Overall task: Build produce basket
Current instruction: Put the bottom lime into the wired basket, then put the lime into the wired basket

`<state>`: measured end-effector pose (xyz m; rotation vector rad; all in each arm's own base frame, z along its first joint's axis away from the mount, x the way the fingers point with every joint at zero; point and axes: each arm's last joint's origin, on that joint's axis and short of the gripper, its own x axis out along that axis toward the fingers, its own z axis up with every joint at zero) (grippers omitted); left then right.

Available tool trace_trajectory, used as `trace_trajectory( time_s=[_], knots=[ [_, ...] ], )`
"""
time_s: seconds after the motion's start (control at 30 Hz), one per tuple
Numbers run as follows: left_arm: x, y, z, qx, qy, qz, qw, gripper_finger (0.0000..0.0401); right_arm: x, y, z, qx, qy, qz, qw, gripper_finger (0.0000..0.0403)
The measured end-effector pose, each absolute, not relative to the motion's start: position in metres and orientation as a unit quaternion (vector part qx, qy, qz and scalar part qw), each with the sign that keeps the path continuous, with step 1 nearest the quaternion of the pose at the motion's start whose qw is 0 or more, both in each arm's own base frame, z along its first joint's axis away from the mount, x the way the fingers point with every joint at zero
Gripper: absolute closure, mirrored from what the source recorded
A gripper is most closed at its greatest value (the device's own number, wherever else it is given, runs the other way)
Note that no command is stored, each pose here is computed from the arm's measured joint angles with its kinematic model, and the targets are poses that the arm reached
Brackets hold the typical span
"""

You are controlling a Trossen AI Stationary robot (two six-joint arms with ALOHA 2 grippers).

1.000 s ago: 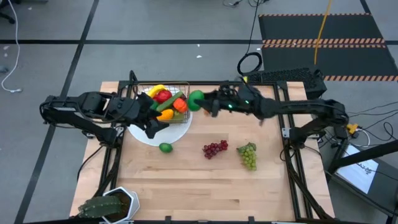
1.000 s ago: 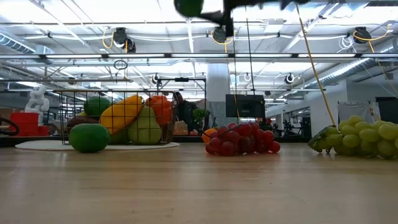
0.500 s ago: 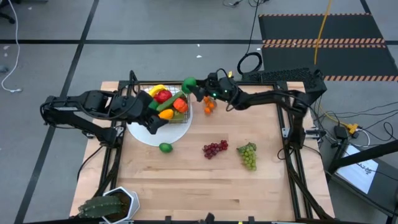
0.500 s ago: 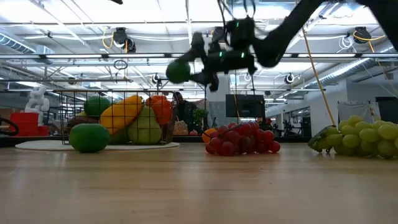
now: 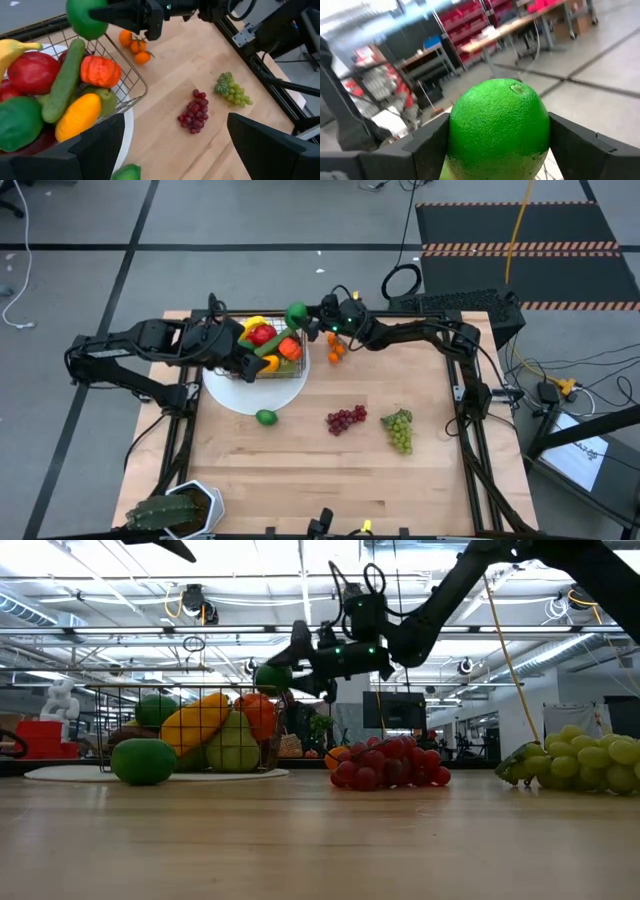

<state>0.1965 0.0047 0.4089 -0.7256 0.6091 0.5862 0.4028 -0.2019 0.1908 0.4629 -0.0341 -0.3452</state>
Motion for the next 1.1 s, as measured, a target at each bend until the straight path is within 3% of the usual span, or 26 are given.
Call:
trace_trajectory(
  time_s=[0.17,0.4,0.53,0.9,1.1],
  knots=[
    [0.196,0.009,0.409,-0.34,0.29,0.285,0.848,0.005,0.403,-0.202,0.189,0.219,-0.006,-0.171,0.961,0.0091],
    [0.196,0.014,0.408,-0.331,0.291,0.292,0.849,0.005,0.399,-0.205,0.196,0.215,-0.004,-0.129,0.968,0.0014],
    [0.195,0.015,0.408,-0.32,0.297,0.294,0.85,0.005,0.398,-0.204,0.199,0.225,-0.001,-0.091,0.97,0.001],
    [0.183,0.013,0.392,-0.264,0.388,0.309,0.827,0.005,0.368,-0.173,0.291,0.153,-0.005,-0.07,0.986,0.0011],
    [0.187,0.009,0.358,-0.216,0.473,0.238,0.82,0.005,0.337,-0.137,0.335,0.204,0.035,-0.06,0.977,0.0012]
  ],
)
